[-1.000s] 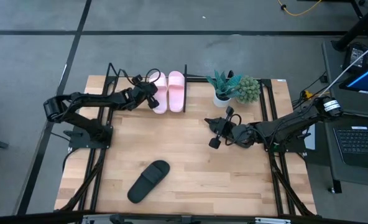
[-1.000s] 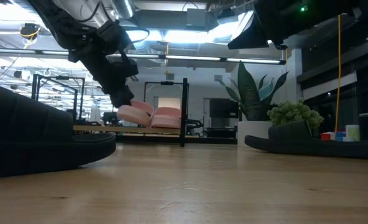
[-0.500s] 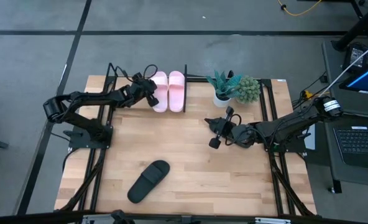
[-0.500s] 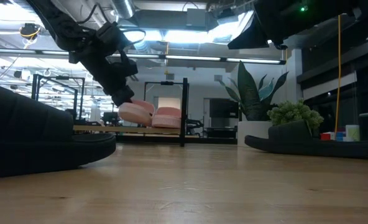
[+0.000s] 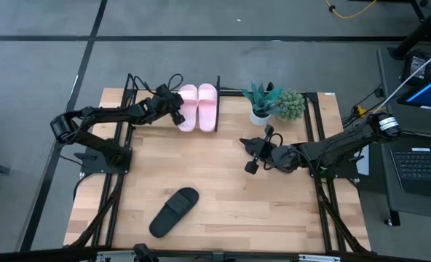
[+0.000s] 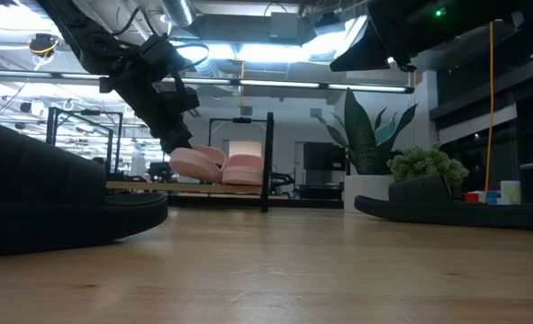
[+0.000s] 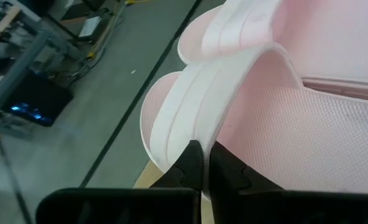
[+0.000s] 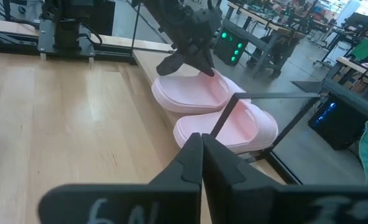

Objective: Pick and place slides into the shelf
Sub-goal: Put the pink slide on the shelf

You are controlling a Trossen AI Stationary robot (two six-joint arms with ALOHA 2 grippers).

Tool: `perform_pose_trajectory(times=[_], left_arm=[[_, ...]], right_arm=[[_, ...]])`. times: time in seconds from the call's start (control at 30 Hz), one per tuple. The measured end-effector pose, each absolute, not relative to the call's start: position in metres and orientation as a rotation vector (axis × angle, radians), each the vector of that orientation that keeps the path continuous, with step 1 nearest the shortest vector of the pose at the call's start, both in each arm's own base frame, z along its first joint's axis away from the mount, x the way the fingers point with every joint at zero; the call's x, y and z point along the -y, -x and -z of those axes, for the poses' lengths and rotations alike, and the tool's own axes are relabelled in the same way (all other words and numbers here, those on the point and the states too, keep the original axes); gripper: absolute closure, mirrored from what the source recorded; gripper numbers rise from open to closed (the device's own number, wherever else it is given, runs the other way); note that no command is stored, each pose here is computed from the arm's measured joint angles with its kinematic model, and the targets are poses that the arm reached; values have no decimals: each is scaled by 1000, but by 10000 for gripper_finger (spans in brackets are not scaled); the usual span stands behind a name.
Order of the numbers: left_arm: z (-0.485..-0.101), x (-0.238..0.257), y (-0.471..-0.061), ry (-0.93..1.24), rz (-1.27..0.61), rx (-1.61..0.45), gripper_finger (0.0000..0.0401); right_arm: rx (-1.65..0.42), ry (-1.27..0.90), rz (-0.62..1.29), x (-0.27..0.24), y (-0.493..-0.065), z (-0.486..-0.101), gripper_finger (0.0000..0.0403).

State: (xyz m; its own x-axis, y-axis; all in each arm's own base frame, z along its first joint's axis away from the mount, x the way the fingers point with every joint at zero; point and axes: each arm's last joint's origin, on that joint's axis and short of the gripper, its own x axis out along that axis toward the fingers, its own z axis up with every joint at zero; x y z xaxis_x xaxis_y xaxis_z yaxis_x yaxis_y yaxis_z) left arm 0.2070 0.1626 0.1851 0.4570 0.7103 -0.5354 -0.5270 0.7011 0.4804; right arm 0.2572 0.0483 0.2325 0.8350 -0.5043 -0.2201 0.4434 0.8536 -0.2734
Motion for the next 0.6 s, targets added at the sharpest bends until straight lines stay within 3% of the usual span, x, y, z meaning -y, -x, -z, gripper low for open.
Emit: perform_pose_trajectory(times=[0.23,0.6], left_arm=[[-183,-165,-206,-243,-744,-787,399],[-181,-165,-206,-240,-743,-792,353]], right_arm=[[-291,214,506,-48,-257,-233,399],[-290,213,506,-48,-257,-233,399]])
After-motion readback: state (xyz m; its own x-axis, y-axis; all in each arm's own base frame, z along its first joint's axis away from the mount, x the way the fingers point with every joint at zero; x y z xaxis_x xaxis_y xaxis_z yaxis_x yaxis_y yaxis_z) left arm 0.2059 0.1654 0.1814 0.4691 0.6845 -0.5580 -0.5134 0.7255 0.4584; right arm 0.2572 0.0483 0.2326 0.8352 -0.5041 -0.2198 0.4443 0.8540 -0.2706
